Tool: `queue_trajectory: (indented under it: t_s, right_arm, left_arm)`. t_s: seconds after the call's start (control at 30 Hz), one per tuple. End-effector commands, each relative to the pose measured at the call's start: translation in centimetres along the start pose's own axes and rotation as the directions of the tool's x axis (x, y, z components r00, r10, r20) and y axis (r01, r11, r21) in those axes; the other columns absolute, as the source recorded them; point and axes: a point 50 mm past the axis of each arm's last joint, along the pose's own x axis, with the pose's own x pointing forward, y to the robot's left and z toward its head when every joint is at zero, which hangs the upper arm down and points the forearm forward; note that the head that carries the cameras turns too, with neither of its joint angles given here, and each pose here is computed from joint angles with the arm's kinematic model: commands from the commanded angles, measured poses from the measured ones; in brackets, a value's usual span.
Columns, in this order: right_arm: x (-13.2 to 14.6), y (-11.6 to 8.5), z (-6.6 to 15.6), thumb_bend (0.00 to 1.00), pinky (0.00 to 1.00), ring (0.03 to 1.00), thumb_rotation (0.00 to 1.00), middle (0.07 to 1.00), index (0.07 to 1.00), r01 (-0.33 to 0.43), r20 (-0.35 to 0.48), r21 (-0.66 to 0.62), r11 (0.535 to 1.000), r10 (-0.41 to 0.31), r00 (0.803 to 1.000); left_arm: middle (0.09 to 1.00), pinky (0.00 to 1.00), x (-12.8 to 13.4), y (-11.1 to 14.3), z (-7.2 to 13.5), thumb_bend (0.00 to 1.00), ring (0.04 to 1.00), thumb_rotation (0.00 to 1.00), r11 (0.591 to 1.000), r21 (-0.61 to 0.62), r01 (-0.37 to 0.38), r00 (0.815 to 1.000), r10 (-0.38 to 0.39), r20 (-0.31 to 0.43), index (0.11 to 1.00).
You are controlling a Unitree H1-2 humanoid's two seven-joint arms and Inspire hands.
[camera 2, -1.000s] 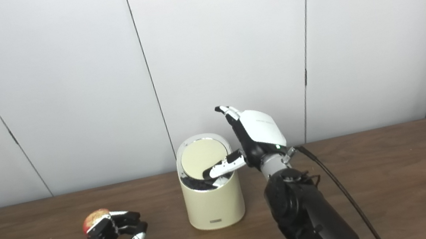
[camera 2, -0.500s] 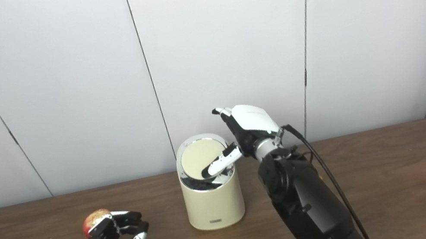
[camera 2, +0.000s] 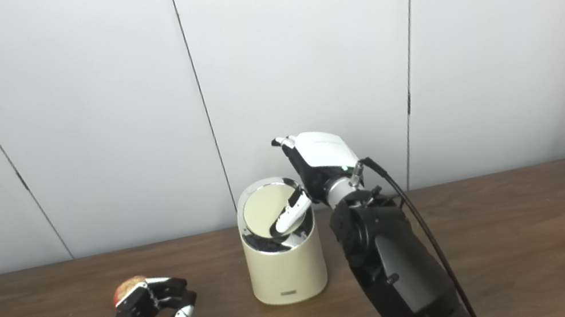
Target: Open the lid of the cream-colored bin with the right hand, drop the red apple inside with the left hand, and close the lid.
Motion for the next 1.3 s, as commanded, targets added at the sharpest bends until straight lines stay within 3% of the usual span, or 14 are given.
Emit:
queue_trajectory:
  t_s: [0.0,0.2,0.33,0.53,0.77,0.9,1.03,1.13,1.27]
  right_arm:
    - [-0.4,2.0,-2.5,0.89,0.90,0.944,0.16,0.954,0.935,-0.085,-0.094,-0.069,0.994,0.078,0.992]
    - [-0.7,2.2,-2.4,0.89,0.93,0.962,0.17,0.968,0.948,-0.097,-0.087,-0.008,0.995,0.096,0.992]
    - [-1.0,1.3,-2.0,0.86,0.93,0.968,0.30,0.976,0.958,-0.091,-0.059,0.104,0.990,0.097,0.994]
    - [-2.0,-0.4,-2.0,0.82,0.80,0.928,0.37,0.955,0.935,-0.094,-0.041,0.266,0.959,0.109,0.993]
    - [-3.2,-0.6,-3.0,0.77,0.73,0.881,0.57,0.928,0.912,-0.075,-0.035,0.304,0.950,0.089,0.995]
    - [-3.7,-0.4,-3.6,0.77,0.73,0.878,0.59,0.923,0.911,-0.069,-0.040,0.334,0.940,0.088,0.995]
    - [-4.3,-0.2,-4.0,0.80,0.75,0.887,0.66,0.932,0.915,-0.060,-0.042,0.370,0.927,0.081,0.996]
    - [-4.7,-0.2,-4.3,0.85,0.76,0.884,0.77,0.933,0.930,-0.046,-0.034,0.386,0.921,0.064,0.997]
    - [-5.5,0.0,-4.9,0.95,0.78,0.887,0.84,0.934,0.931,-0.010,-0.025,0.405,0.914,0.022,0.999]
  left_arm:
    - [0.579,0.49,1.4,-0.4,1.6,0.48,0.559,0.07,1.000,-0.014,0.000,0.998,0.001,0.066,0.493]
    - [0.577,0.49,1.4,-0.5,1.5,0.48,0.558,0.07,1.000,-0.019,0.000,0.998,0.001,0.063,0.493]
    - [0.579,0.50,1.4,-0.6,1.4,0.48,0.562,0.07,1.000,-0.015,0.001,0.998,0.000,0.064,0.493]
    - [0.581,0.50,1.5,-0.5,1.3,0.48,0.561,0.07,1.000,-0.014,0.004,0.998,-0.003,0.068,0.493]
    - [0.584,0.50,1.5,-0.3,1.1,0.48,0.565,0.07,1.000,-0.004,0.011,0.998,-0.011,0.061,0.493]
    - [0.581,0.49,1.5,-0.3,1.0,0.48,0.559,0.07,1.000,-0.008,0.014,0.998,-0.013,0.061,0.493]
    - [0.579,0.49,1.5,-0.3,0.9,0.48,0.556,0.07,1.000,-0.005,0.015,0.998,-0.015,0.063,0.493]
    - [0.578,0.49,1.5,-0.3,0.8,0.48,0.555,0.07,1.000,-0.004,0.014,0.998,-0.014,0.061,0.493]
    - [0.580,0.50,1.5,-0.2,0.7,0.48,0.560,0.07,1.000,-0.005,0.017,0.998,-0.017,0.060,0.493]
